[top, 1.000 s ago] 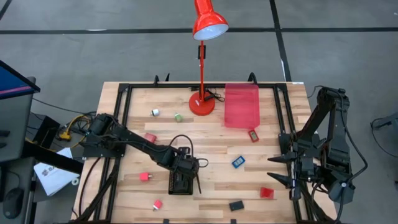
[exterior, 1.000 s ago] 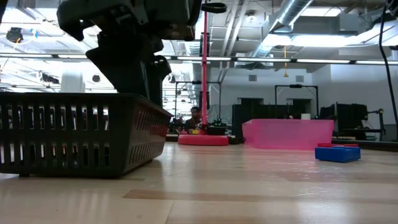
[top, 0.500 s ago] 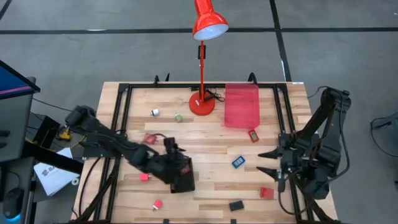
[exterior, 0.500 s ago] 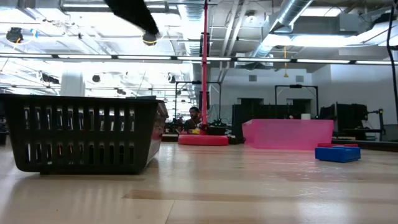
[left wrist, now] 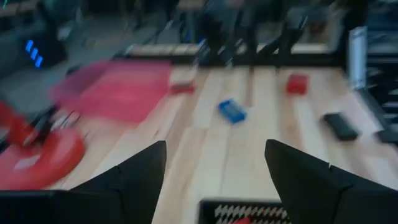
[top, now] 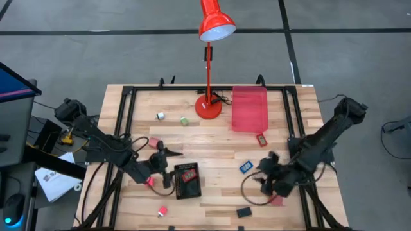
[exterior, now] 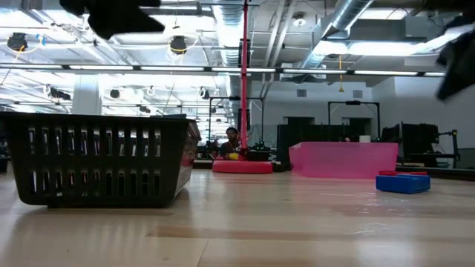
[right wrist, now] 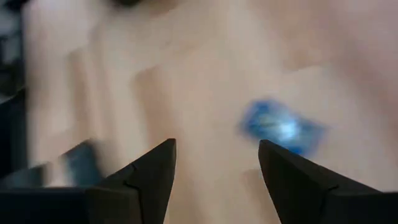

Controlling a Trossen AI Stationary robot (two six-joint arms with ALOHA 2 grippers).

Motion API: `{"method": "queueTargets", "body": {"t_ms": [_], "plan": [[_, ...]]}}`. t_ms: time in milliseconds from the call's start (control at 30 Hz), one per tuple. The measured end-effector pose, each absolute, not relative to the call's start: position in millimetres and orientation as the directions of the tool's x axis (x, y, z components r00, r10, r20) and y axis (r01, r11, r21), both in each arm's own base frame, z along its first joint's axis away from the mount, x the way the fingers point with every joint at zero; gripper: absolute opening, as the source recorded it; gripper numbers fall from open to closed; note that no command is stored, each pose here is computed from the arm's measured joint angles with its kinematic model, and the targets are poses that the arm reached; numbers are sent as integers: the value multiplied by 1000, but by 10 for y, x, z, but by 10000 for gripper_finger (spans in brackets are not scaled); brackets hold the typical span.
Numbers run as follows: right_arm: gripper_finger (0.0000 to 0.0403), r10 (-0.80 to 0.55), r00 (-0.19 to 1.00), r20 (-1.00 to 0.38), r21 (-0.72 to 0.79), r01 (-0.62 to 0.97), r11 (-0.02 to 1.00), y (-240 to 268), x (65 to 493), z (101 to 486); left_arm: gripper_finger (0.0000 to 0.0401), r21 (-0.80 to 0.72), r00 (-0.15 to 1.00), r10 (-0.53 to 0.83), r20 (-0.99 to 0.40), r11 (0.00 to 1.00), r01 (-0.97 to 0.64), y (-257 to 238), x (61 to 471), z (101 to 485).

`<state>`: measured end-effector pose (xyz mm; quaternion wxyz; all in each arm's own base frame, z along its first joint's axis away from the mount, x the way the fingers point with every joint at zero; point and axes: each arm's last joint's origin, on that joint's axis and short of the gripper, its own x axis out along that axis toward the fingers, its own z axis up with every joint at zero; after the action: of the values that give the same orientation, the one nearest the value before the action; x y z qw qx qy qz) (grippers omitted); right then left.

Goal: Pick & Place Office items

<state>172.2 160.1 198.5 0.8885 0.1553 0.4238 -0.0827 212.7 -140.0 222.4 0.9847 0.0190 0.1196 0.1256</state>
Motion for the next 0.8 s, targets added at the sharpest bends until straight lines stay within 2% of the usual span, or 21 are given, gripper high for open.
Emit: {"method": "queueTargets", "body": {"t_ms": [133, 267, 400, 500, 600, 700, 800], "plan": [[223, 207, 553, -807, 328, 130, 936, 1773, 1983, 1740, 269, 136, 968, 210, -135, 972, -191, -1525, 2185, 2293], [223, 249, 465, -850, 305, 49, 951, 1941, 2168, 1697, 269, 162, 973, 207, -105, 969, -188, -1559, 2219, 2385], [223, 269, 445, -854, 252, -96, 963, 2251, 2297, 1753, 269, 160, 975, 201, -94, 970, -184, -1584, 2223, 2428], [223, 210, 407, -889, 141, -193, 971, 2496, 2316, 1764, 269, 155, 979, 185, -84, 973, -170, -1628, 2211, 2471], [223, 58, 367, -928, -32, -235, 972, 2665, 2277, 1728, 269, 150, 983, 168, -76, 976, -155, -1672, 2196, 2513], [223, -41, 383, -923, -150, -259, 954, 2841, 2279, 1667, 269, 161, 986, 150, -70, 977, -137, -1731, 2186, 2545], [224, -70, 418, -906, -187, -247, 951, 2983, 2356, 1616, 269, 181, 988, 134, -73, 976, -119, -1788, 2180, 2547]]}}
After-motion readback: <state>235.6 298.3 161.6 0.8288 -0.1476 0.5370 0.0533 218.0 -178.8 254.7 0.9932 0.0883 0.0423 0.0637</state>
